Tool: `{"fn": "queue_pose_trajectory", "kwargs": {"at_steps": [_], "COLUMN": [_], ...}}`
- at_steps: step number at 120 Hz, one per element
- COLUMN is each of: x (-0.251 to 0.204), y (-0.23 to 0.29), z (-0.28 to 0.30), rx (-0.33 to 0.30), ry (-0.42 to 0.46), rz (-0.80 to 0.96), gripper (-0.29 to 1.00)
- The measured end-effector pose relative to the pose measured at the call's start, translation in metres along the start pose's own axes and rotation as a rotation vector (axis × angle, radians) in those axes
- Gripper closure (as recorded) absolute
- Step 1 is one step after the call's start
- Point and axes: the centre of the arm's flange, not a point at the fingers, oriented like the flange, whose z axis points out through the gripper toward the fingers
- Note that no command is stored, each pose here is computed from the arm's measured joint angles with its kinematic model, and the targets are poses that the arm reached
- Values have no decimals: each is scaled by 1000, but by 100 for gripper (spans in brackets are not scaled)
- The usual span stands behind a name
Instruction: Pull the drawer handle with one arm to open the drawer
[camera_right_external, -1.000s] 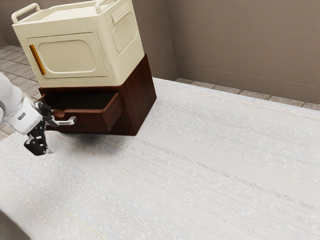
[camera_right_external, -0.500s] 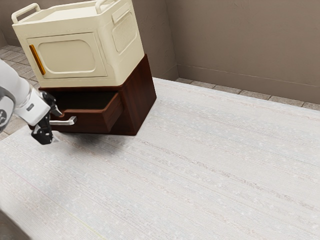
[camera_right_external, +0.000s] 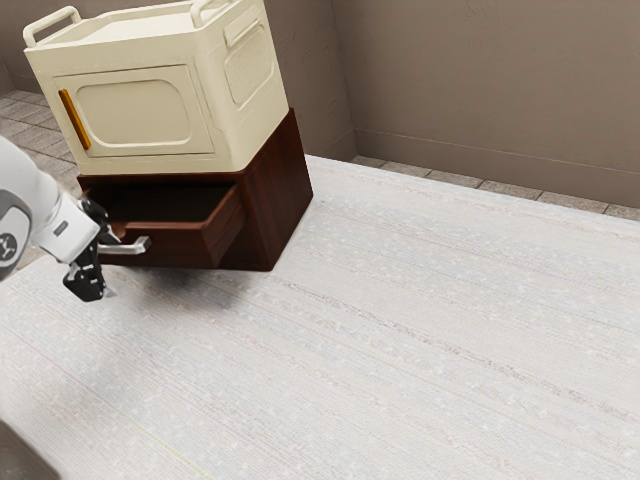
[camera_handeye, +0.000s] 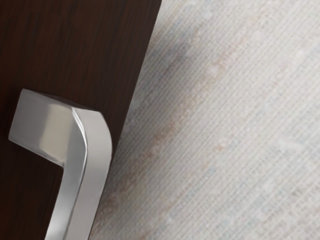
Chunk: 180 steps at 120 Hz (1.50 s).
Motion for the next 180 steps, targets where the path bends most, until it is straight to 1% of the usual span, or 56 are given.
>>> {"fn": "queue_pose_trajectory", "kwargs": {"at_steps": [45,62,84,96,104,112,136,151,175,180], "x": [-1,-3,-6,-5,-6,-5,-8,-11,-11,-11], "y": [17,24,35,40,44,48,60,65,66,65], "z": [7,3,2,-5,-6,-11,-17,-26,-28,-32], "rx": [-23,-25,-33,-25,-26,-18,-15,4,12,18], "ry": [31,52,65,61,59,52,53,42,41,45], "rz": [-6,-9,-11,-8,-7,-3,-3,-4,-7,-9], "gripper": [0,1,0,3,2,4,4,10,7,9]}}
